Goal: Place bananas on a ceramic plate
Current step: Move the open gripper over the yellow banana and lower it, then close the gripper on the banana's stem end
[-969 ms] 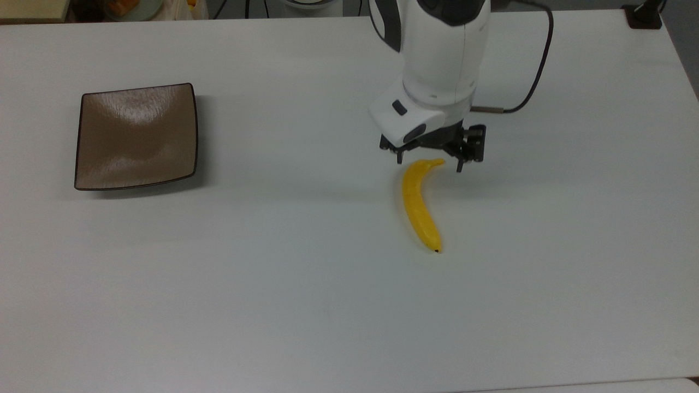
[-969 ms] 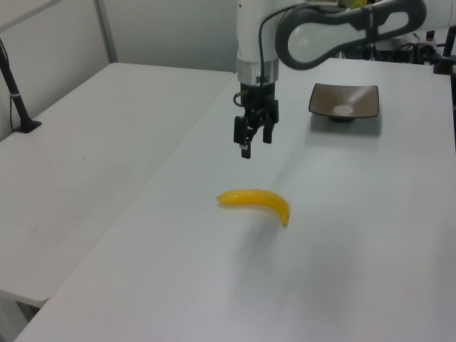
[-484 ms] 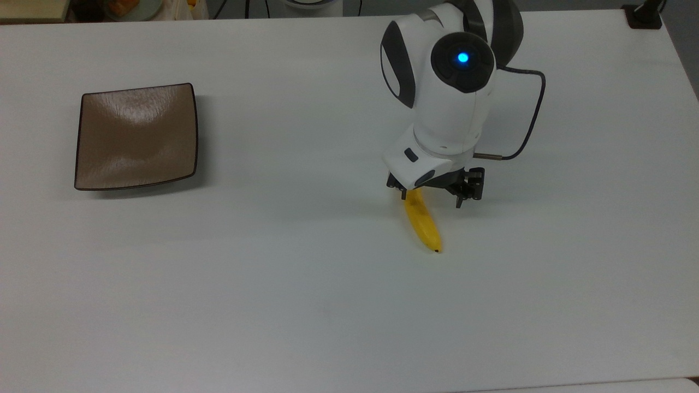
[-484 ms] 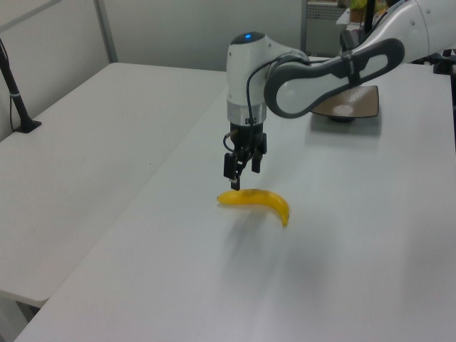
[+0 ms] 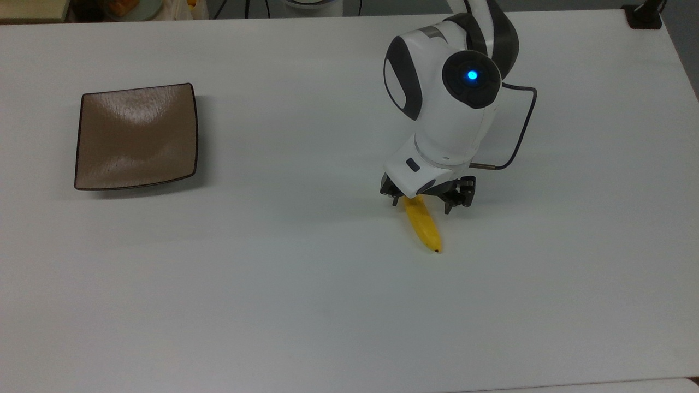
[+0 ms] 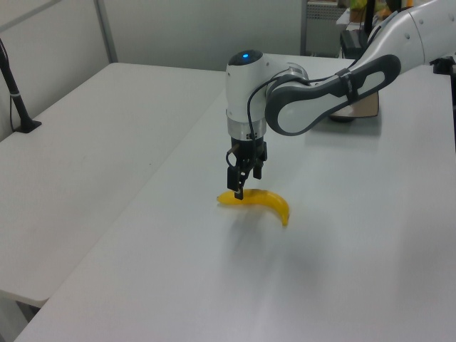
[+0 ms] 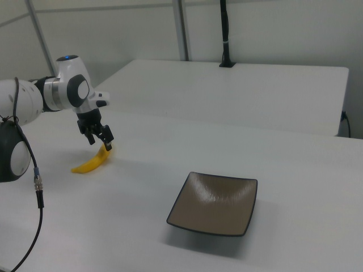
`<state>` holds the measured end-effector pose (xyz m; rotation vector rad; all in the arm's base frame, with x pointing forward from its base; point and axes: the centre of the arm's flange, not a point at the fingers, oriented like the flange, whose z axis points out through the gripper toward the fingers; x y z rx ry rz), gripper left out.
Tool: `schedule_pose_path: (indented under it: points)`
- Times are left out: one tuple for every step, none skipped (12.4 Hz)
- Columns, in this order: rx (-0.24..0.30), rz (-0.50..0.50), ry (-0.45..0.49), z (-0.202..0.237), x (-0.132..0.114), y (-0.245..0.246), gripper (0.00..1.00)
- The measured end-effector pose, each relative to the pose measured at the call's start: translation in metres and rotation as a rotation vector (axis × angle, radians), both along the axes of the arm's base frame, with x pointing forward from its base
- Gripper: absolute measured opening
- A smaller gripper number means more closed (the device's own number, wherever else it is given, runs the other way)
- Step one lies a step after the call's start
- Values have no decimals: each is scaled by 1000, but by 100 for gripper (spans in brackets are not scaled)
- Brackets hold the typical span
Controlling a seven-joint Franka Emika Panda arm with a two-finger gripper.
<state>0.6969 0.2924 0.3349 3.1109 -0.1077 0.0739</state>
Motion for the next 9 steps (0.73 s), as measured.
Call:
schedule_pose_path:
  points:
    - [-10,15,12,-7,-2,0,100]
    - [-16,23,24,-14,-5,-1,97]
    - [-19,31,32,-18,-6,-1,96]
    - [-21,37,37,-20,-7,-1,88]
    - [-22,37,38,-20,-8,-1,85]
    - [-22,39,38,-21,-8,-1,77]
    - [-22,38,38,-21,-8,-2,73]
    - [-22,38,38,-21,-7,-2,71]
    - [-22,37,38,-20,-7,-3,67]
